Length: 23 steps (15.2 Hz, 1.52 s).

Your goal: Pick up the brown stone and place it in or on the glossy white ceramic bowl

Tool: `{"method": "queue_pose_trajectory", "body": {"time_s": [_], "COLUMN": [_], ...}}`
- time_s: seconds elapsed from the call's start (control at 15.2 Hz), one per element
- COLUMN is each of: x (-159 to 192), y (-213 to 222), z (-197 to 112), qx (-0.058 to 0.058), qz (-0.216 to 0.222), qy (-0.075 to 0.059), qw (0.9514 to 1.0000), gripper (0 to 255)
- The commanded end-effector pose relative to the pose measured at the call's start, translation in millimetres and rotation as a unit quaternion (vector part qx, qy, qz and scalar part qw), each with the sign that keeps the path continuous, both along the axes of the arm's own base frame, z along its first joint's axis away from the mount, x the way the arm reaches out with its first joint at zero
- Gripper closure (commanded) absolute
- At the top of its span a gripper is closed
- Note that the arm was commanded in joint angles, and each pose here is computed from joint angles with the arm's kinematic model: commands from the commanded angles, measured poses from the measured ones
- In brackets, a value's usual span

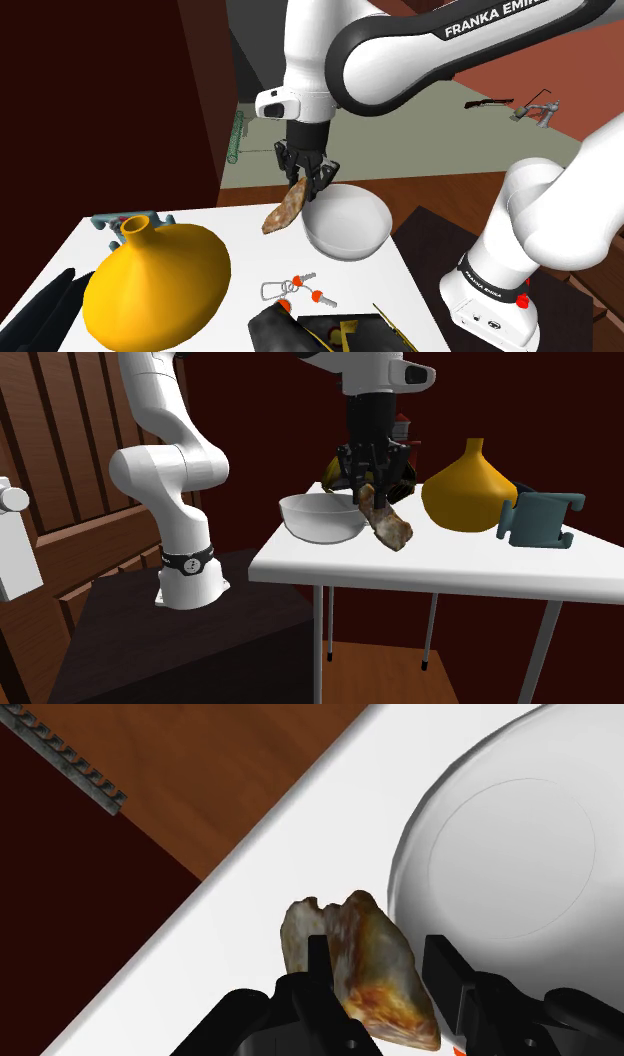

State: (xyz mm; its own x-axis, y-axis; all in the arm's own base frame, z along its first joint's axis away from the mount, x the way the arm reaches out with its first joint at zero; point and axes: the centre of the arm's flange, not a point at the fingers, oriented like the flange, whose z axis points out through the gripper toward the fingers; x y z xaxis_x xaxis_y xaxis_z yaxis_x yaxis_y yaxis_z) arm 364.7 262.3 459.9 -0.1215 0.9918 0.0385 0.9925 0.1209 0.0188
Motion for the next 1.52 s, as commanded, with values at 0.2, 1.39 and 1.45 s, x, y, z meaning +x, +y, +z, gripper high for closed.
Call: {"method": "queue_pose_trajectory", "body": {"time_s": [0.2,1.39,1.45], "x": [0,0,0], "y": [0,0,0], "z": [15,110,116], "qx": [0.0,0.0,0.0], "qz": [0.0,0.0,0.0], "qy": [0.0,0.0,0.0], "qw": [1.0,1.0,1.0], "gripper": [255,255,255]}}
